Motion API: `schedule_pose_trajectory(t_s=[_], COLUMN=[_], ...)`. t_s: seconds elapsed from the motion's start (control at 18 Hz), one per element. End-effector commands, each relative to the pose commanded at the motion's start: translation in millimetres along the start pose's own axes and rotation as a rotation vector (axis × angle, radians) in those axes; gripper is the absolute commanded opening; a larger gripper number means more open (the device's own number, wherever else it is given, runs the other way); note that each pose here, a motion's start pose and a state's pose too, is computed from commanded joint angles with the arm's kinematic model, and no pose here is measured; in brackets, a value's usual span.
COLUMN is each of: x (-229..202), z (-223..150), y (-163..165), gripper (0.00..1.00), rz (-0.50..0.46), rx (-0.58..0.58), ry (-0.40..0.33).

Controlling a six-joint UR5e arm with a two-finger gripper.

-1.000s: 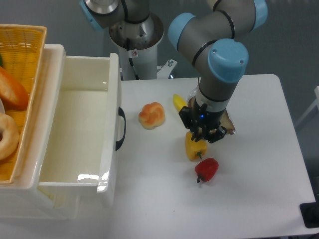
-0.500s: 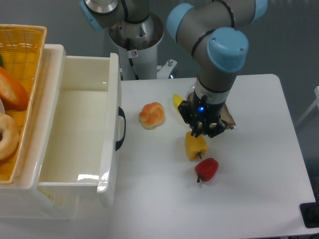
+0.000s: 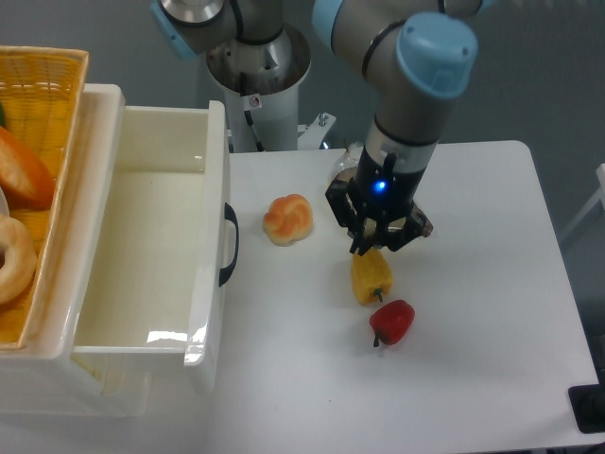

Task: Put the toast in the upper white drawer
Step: 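Carry the bagged toast up and over toward the open white drawer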

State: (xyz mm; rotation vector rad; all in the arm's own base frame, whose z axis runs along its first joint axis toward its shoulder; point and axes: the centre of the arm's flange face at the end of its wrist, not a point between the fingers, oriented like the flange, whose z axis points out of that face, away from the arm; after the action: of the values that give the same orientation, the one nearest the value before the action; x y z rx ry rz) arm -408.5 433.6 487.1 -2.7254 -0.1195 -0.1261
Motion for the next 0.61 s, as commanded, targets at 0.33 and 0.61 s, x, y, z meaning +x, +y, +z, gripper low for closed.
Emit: schedule_pose_trajectory(t_s=[0.33, 0.61], x=[36.8, 65.5], z=[-43.6, -59.7], y=[-14.4, -29.3], gripper=[0.0, 0.0], rz=[-0.042, -0.092], rx=[0.152, 0.248], ry=[0.038, 0.1])
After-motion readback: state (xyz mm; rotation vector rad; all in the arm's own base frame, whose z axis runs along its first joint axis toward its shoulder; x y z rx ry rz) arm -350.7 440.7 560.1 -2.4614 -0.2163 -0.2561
